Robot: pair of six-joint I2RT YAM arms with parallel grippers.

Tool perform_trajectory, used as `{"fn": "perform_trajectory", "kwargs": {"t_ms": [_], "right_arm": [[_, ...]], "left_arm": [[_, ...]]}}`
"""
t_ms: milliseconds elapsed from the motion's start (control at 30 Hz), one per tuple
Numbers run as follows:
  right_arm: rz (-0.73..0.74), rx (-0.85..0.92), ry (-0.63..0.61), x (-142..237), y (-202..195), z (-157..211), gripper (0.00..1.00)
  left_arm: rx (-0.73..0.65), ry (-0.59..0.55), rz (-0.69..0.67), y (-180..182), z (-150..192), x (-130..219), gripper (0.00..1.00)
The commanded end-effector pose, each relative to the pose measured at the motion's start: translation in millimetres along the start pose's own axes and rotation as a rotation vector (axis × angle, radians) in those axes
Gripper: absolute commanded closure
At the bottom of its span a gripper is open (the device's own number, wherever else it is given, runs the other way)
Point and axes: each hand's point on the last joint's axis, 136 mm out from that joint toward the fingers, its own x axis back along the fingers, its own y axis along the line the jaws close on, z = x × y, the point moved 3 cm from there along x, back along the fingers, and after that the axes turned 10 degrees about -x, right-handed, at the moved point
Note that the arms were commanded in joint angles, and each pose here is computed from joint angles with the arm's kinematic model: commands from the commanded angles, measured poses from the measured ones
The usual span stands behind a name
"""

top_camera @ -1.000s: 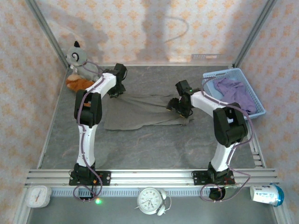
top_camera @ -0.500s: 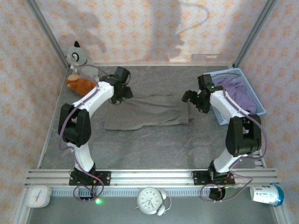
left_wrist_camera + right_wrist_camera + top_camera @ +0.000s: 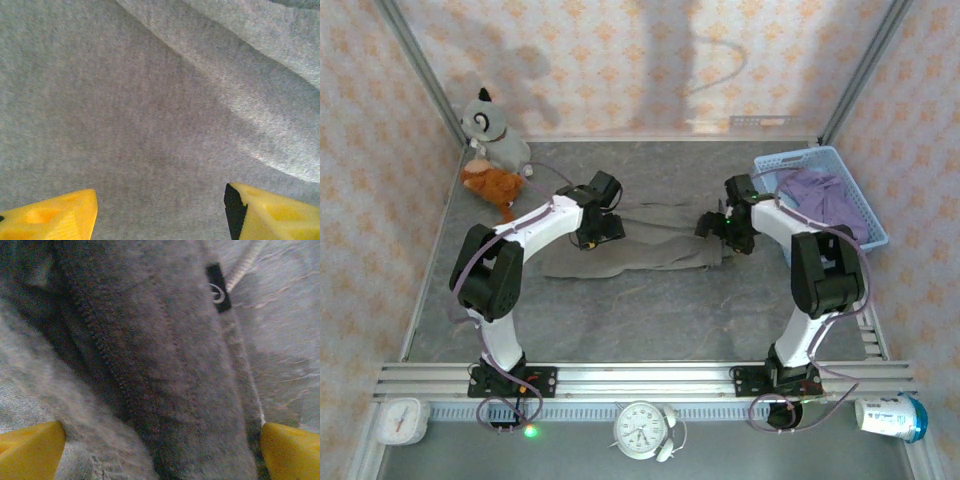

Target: Fold and stack the mixed laundry pile

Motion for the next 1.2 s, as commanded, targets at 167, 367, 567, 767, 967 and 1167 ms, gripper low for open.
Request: {"fn": "perform_trajectory", "kwargs": {"t_ms": [167, 367, 567, 767, 967, 1167], "right_arm": [[0.285, 0.023, -0.005, -36.3, -14.7, 18.8, 0.07], [0.369, -0.008, 0.028, -53.6, -30.1, 29.1, 0.47], [0.319, 0.024, 0.035, -44.7, -27.1, 25.1, 0.84], [0.256, 0.079, 0.024, -12.9, -21.6, 8.1, 1.00], [0.254, 0.150, -0.002, 27.6, -19.1, -3.4, 1.00], [0.246, 0.190, -0.020, 53.7, -17.0, -4.3, 1.00]], "left_arm": [[0.015, -0.011, 0.009, -2.1, 8.8, 0.8, 0.31], [0.022, -0.031, 0.010, 1.7, 12.1, 7.8, 0.32], [0.021, -0.057, 0.043, -1.6, 14.7, 15.7, 0.38], [-0.030, -0.078, 0.094, -24.9, 14.1, 22.1, 0.72], [-0.087, -0.093, 0.127, -55.9, 10.3, 13.5, 1.00], [-0.160, -0.066, 0.120, -88.4, 13.9, -7.5, 1.00]]}}
